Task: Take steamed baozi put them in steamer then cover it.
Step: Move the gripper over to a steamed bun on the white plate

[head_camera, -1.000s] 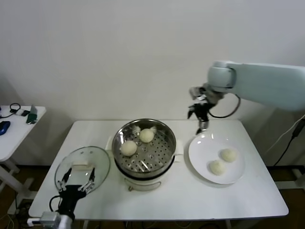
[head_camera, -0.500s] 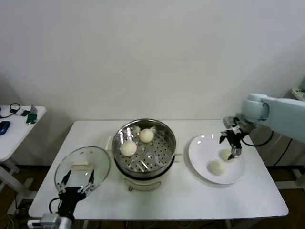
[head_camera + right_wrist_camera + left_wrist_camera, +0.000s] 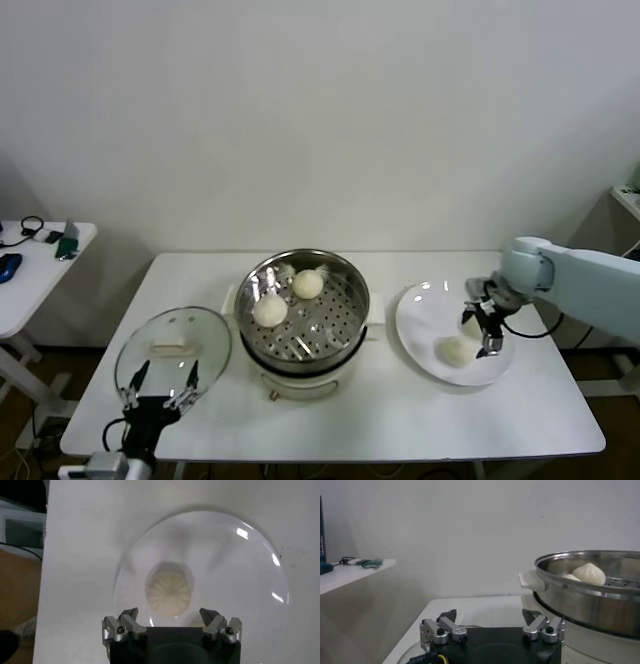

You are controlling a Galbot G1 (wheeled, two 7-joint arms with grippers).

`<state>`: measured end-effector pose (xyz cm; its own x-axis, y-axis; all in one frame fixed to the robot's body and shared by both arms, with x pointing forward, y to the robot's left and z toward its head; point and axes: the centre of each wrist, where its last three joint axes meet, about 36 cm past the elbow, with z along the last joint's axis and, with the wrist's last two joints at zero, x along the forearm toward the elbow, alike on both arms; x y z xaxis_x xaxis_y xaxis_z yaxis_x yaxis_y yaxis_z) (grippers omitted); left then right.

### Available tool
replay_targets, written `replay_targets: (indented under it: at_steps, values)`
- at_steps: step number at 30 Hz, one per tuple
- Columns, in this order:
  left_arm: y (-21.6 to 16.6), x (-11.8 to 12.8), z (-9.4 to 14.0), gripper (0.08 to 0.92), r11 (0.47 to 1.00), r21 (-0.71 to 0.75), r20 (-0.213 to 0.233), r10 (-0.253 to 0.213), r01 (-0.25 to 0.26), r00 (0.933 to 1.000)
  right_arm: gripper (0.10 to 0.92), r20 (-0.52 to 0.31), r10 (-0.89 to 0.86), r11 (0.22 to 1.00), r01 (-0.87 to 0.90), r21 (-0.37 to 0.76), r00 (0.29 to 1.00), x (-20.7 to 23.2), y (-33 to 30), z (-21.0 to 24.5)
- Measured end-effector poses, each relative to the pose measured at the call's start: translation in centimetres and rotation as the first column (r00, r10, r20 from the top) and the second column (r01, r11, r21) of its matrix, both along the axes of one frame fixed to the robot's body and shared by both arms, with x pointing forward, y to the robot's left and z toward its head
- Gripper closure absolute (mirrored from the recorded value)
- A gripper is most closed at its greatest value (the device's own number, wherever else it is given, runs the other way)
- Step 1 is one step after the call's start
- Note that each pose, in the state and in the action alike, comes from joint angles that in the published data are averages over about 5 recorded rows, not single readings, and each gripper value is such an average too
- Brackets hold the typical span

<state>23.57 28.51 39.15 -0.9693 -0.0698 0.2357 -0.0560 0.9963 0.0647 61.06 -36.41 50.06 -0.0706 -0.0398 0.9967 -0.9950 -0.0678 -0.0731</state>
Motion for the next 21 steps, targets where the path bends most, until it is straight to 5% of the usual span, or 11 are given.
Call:
replay_targets:
  at_steps: [21]
  values:
    - [0.1, 0.2, -0.1, 0.177, 1.000, 0.007, -0.006, 0.006, -0.005, 1.0000, 0.228, 0.005, -0.007, 1.000, 0.007, -0.006, 1.000, 0.8, 1.6, -4.0]
